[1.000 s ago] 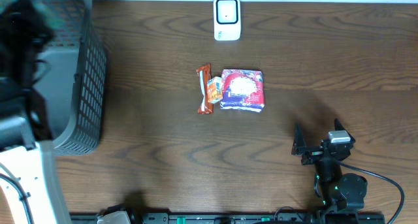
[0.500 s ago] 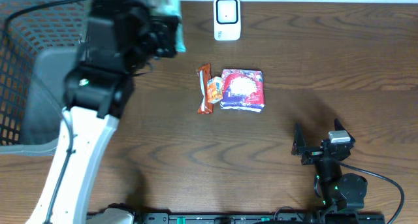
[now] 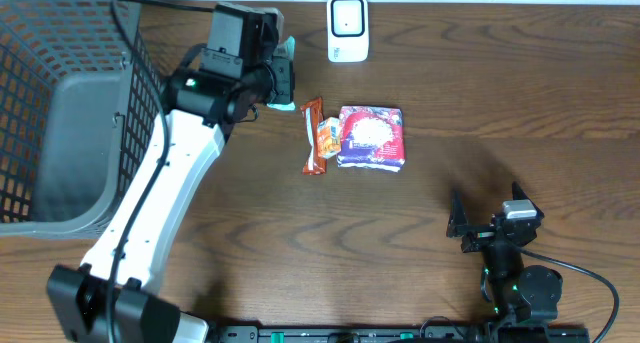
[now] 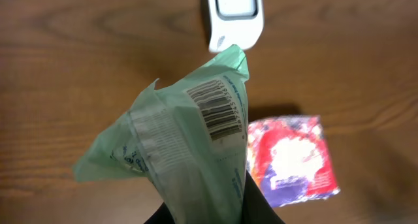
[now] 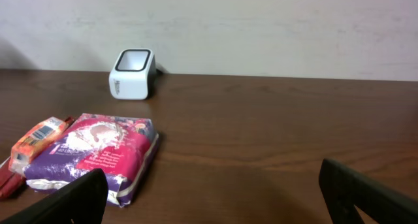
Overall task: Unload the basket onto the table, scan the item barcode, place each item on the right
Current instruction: 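Carry the green wipes past the scanner and set them beside the snack bar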
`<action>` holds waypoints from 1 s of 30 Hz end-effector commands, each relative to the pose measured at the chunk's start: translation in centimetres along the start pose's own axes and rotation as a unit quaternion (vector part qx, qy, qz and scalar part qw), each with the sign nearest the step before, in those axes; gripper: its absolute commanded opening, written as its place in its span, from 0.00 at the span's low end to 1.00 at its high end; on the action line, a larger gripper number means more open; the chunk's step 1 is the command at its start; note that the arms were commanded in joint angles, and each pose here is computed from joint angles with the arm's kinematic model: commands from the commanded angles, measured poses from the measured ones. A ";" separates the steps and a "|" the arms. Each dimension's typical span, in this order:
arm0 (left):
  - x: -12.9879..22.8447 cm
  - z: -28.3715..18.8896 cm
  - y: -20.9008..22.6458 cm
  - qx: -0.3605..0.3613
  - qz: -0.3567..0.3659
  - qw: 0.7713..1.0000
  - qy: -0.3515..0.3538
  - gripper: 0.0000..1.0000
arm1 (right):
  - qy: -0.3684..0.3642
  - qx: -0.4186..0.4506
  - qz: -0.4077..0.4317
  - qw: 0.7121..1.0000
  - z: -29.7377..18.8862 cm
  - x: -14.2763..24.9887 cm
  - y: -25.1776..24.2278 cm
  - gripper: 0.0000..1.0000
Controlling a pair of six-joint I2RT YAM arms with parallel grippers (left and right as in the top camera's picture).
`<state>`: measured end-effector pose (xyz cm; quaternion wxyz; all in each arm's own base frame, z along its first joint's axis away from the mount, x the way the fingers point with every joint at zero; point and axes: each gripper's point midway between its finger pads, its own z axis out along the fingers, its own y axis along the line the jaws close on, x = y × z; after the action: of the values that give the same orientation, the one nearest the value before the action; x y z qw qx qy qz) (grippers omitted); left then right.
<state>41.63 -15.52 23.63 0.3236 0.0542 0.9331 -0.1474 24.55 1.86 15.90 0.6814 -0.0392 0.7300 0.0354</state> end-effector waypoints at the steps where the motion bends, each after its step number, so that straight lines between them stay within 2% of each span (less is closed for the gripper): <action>1: 1.3 1.8 1.6 -0.040 0.032 0.998 0.032 0.08 | 0.000 0.004 -0.003 1.000 0.0 0.1 -0.2 0.99; 5: 2.9 3.9 3.7 -0.089 0.031 0.993 0.068 0.08 | 0.000 0.004 -0.003 1.000 0.0 0.1 -0.2 0.99; 13: 7.9 7.8 5.1 -0.111 0.028 0.979 0.171 0.08 | 0.000 0.004 -0.003 1.000 0.0 0.1 -0.2 0.99; 18: 11.0 9.8 3.9 -0.082 0.024 0.970 0.229 0.12 | 0.000 0.004 -0.003 1.000 0.0 0.1 -0.2 0.99; 24: 13.6 12.1 3.4 -0.078 0.030 0.959 0.269 0.12 | 0.000 0.004 -0.003 1.000 0.0 0.1 -0.2 0.99; 25: 13.9 12.4 3.5 -0.079 0.030 0.958 0.274 0.15 | 0.000 0.004 -0.003 1.000 0.0 0.1 -0.2 0.99; 26: 14.1 12.6 3.6 -0.080 0.029 0.957 0.277 0.23 | 0.000 0.004 -0.003 1.000 0.0 0.1 -0.2 0.99; 27: 14.3 12.8 3.7 -0.080 0.029 0.956 0.281 0.47 | 0.000 0.004 -0.003 1.000 0.0 0.1 -0.2 0.99; 28: 14.3 12.8 3.7 -0.080 0.029 0.956 0.281 0.60 | 0.000 0.004 -0.003 1.000 0.0 0.1 -0.2 0.99; 30: 14.2 12.7 3.7 -0.080 0.030 0.956 0.280 0.67 | 0.000 0.004 -0.003 1.000 0.0 0.1 -0.2 0.99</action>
<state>38.52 -15.90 4.18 0.0550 0.0921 0.9935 -0.0390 24.55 1.86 15.90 0.6814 -0.0392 0.7300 0.0354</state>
